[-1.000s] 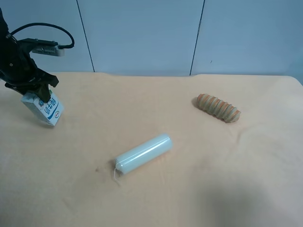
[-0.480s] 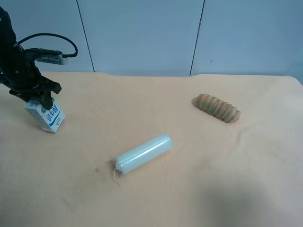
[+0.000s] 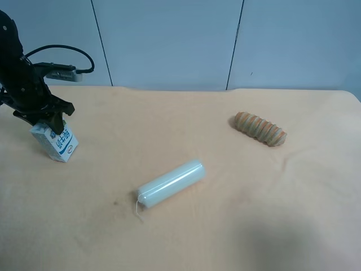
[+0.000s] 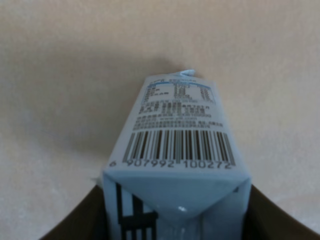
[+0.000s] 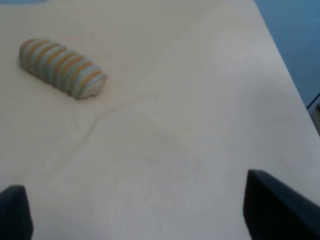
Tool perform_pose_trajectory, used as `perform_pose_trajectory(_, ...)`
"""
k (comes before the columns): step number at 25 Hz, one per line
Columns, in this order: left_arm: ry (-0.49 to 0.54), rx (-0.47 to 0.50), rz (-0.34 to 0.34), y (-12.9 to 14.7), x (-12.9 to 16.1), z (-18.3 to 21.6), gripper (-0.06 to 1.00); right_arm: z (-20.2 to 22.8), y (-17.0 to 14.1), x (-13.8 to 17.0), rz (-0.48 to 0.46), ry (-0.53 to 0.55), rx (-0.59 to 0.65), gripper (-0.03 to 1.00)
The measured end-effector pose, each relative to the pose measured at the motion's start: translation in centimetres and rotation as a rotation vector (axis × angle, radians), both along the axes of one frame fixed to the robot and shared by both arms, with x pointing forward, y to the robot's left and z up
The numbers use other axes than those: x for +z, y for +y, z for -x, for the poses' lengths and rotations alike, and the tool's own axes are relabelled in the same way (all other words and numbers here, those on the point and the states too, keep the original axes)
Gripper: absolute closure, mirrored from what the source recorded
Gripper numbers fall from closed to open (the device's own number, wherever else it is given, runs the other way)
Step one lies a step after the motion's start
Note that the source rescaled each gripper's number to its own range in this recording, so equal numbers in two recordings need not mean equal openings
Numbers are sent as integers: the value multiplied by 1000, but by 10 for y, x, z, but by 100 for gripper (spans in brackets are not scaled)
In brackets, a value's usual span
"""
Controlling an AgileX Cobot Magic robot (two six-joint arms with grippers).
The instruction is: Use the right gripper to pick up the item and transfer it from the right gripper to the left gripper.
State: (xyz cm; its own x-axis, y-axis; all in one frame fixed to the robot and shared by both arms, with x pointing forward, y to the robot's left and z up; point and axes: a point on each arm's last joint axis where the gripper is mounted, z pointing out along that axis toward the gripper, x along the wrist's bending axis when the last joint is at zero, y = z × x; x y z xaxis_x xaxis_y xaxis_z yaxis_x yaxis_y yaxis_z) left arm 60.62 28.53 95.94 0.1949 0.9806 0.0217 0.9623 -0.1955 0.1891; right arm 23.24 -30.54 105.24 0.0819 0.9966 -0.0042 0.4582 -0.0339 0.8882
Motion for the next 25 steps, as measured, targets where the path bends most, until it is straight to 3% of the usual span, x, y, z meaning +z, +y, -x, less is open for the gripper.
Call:
perform_pose_trajectory(2, 6, 0, 0, 0, 0, 1, 70, 0, 0, 0, 0, 0, 0, 24)
perform_pose_trajectory(4, 12, 8, 3, 0, 0, 1, 30, 0, 0, 0, 0, 0, 0, 24)
perform_pose_trajectory(6, 11, 15, 4, 0, 0, 1, 6, 0, 0, 0, 0, 0, 0, 24)
perform_pose_trajectory(7, 10, 18, 5, 0, 1, 1, 1, 0, 0, 0, 0, 0, 0, 24)
perform_pose_trajectory(10, -2, 19, 6, 0, 8, 3, -4, 0, 0, 0, 0, 0, 0, 24)
perform_pose_trajectory(25, -5, 17, 3, 1, 39, 19, -5, 0, 0, 0, 0, 0, 0, 24)
